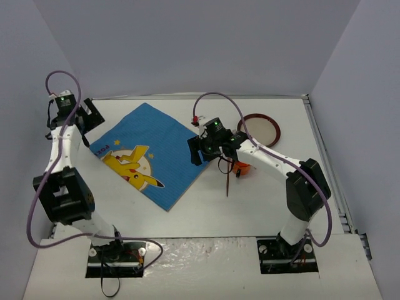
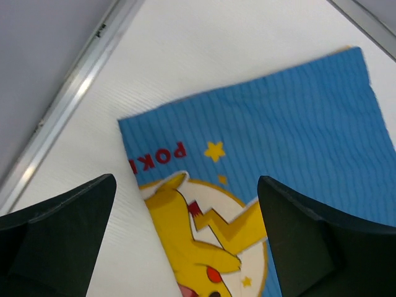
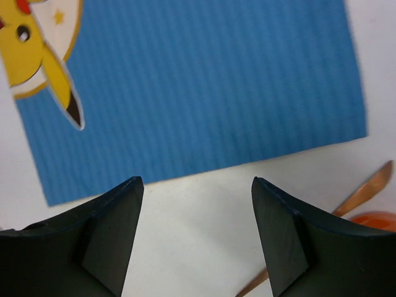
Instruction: Set the dinner table for one person
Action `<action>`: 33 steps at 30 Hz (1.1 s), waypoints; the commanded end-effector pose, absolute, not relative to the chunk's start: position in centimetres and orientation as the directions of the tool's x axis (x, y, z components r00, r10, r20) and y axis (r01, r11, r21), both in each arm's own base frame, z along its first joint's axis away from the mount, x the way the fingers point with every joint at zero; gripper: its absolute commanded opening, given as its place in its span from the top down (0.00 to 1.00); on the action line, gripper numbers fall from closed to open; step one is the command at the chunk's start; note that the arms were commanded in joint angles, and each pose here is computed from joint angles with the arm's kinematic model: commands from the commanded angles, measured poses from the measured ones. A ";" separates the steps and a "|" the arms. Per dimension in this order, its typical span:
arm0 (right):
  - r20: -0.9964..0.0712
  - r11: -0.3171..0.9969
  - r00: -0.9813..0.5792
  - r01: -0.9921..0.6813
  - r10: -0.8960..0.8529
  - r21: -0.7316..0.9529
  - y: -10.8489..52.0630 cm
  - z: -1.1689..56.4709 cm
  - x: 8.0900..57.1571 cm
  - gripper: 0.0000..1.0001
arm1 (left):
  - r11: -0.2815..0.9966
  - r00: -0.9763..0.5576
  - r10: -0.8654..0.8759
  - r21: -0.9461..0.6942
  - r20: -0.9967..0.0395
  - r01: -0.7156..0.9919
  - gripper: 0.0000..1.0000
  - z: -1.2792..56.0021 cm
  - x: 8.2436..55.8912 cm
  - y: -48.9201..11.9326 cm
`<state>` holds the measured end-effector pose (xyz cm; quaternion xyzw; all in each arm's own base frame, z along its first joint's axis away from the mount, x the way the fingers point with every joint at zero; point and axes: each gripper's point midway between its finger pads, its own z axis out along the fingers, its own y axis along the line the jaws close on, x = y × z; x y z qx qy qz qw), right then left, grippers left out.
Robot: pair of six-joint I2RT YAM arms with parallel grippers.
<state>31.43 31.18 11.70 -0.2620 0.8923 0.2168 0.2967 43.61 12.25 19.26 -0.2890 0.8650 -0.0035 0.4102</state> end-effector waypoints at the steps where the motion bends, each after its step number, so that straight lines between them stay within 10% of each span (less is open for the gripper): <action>1: -0.700 0.812 -0.657 -0.552 -0.281 0.192 30.5 13.0 35.7 0.33 | 0.864 -0.497 -0.477 -0.282 -0.725 -0.418 0.04 21.2 40.3 4.5; 14: -0.665 0.851 -0.729 -0.445 -0.162 0.280 30.1 8.0 41.2 0.54 | 0.909 -0.733 -0.416 -0.257 -0.539 -0.328 0.36 8.0 30.1 -8.1; 33: -0.567 0.933 -0.823 -0.207 -0.005 0.293 25.9 3.3 41.3 0.55 | 0.885 -0.809 -0.460 -0.111 -0.367 -0.452 0.63 1.7 22.9 -6.4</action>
